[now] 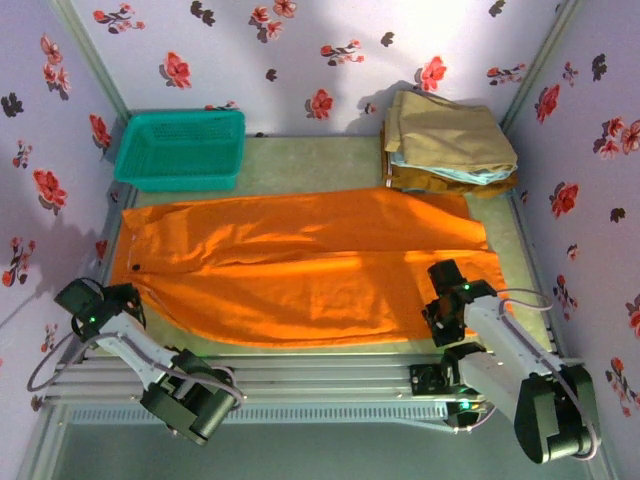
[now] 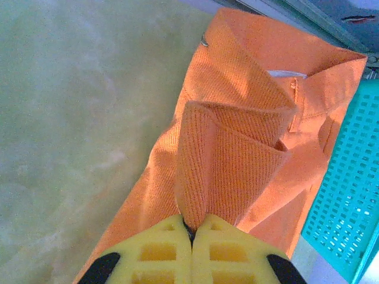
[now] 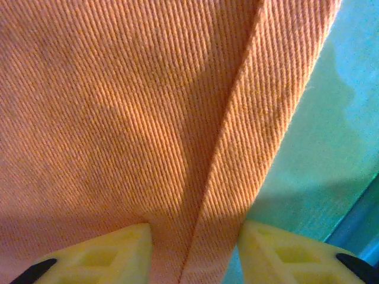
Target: Fold and stack the trousers
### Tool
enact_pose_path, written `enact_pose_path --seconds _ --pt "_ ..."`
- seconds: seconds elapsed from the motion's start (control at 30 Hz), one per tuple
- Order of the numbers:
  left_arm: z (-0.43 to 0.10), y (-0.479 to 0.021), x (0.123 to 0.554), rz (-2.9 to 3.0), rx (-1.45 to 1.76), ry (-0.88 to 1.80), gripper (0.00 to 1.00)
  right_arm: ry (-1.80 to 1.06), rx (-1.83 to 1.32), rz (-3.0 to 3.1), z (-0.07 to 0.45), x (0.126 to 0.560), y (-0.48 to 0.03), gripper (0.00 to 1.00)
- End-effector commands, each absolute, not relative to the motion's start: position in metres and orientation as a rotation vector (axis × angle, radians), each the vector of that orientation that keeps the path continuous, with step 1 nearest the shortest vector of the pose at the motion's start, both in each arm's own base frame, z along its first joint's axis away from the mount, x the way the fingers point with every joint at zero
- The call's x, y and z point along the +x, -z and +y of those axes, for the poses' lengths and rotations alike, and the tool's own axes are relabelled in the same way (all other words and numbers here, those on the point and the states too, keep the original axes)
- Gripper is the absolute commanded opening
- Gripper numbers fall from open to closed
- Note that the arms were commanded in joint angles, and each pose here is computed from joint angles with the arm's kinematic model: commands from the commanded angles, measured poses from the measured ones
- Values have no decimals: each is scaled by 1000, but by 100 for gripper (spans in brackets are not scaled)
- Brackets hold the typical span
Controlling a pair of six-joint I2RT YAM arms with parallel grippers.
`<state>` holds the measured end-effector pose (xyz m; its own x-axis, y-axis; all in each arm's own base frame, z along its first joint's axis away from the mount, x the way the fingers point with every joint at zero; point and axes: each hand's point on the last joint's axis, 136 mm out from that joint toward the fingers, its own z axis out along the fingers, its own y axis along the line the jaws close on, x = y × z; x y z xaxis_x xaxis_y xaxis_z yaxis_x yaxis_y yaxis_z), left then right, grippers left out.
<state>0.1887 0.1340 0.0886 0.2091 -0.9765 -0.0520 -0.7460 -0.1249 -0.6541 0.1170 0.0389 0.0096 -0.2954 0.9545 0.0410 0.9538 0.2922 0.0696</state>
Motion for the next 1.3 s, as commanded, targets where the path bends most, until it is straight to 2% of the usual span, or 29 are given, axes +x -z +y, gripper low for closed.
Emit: enact_pose_path --seconds 0.0,0.2,0.33,0.5,0.6,0.8,1.03,1.27 --pt "132 -101 194 1589 -1909 569 0 -141 1898 2477 41 119 6 32" --pt "132 -113 195 1576 -1897 579 0 -149 1783 2458 32 124 -20 7" --pt "130 -128 197 1550 -1874 602 0 -214 1645 2462 30 130 -40 0" --pt "130 -149 205 1488 -1806 661 0 -273 1494 2533 36 131 -49 0" --pt "132 -166 208 1491 -1765 659 0 -250 1323 2490 26 146 -81 0" --pt "146 -198 226 1471 -1695 674 0 -230 1012 2444 25 214 -152 0" --pt "160 -242 304 1496 -1515 737 0 -256 802 2505 37 313 -180 0" --pt "169 -236 389 1658 -1402 712 0 -211 725 2608 29 374 -153 0"
